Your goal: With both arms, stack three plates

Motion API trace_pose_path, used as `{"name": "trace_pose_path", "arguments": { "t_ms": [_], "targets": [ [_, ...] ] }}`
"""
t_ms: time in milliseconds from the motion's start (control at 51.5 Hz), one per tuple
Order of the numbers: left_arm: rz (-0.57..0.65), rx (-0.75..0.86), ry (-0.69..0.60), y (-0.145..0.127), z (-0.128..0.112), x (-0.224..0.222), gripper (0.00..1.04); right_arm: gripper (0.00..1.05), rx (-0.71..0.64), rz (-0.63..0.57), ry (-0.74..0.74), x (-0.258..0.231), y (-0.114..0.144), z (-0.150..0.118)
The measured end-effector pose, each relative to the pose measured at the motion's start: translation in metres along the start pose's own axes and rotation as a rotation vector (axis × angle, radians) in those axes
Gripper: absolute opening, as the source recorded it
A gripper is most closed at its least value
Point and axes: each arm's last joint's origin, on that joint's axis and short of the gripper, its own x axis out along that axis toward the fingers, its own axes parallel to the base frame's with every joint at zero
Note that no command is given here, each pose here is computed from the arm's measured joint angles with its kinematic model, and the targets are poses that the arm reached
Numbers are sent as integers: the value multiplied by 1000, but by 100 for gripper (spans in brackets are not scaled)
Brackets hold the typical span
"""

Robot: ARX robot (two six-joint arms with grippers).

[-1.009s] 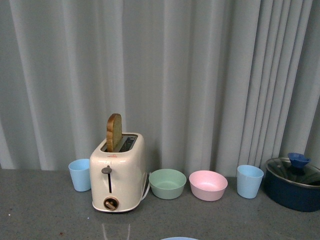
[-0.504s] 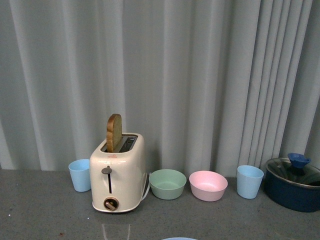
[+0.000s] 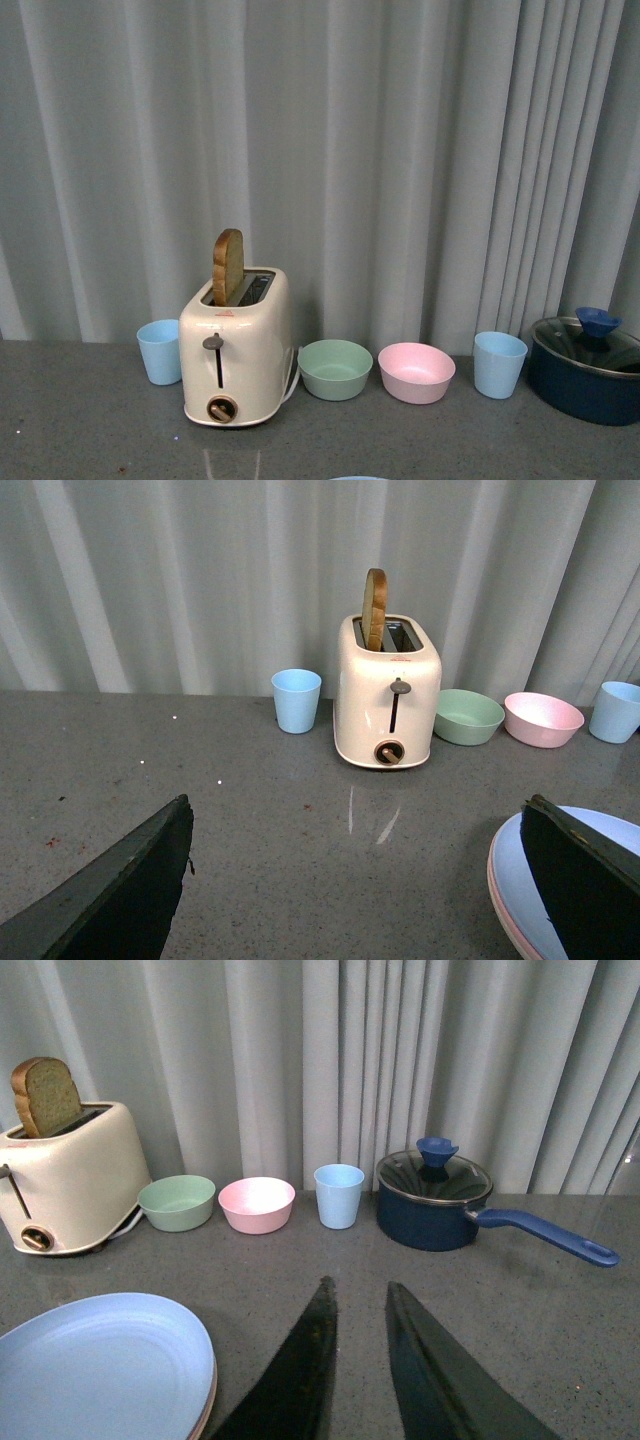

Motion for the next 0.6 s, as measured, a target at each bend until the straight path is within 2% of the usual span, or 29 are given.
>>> {"name": "trace_pose_path", "arguments": {
  "t_ms": [116, 310, 407, 446, 601],
  "targets": [
    [0, 0, 0, 0, 0, 0, 98, 45, 0, 0, 0, 0, 0, 0],
    [0, 0, 0, 0, 0, 0, 98, 77, 0, 0, 0, 0, 0, 0],
    [0, 0, 0, 0, 0, 0, 98, 97, 0, 0, 0, 0, 0, 0],
    [0, 0, 0, 0, 0, 0, 98, 99, 1, 0, 0, 0, 0, 0],
    [0, 0, 0, 0, 0, 0, 98, 97, 0, 0, 0, 0, 0, 0]
  ]
}}
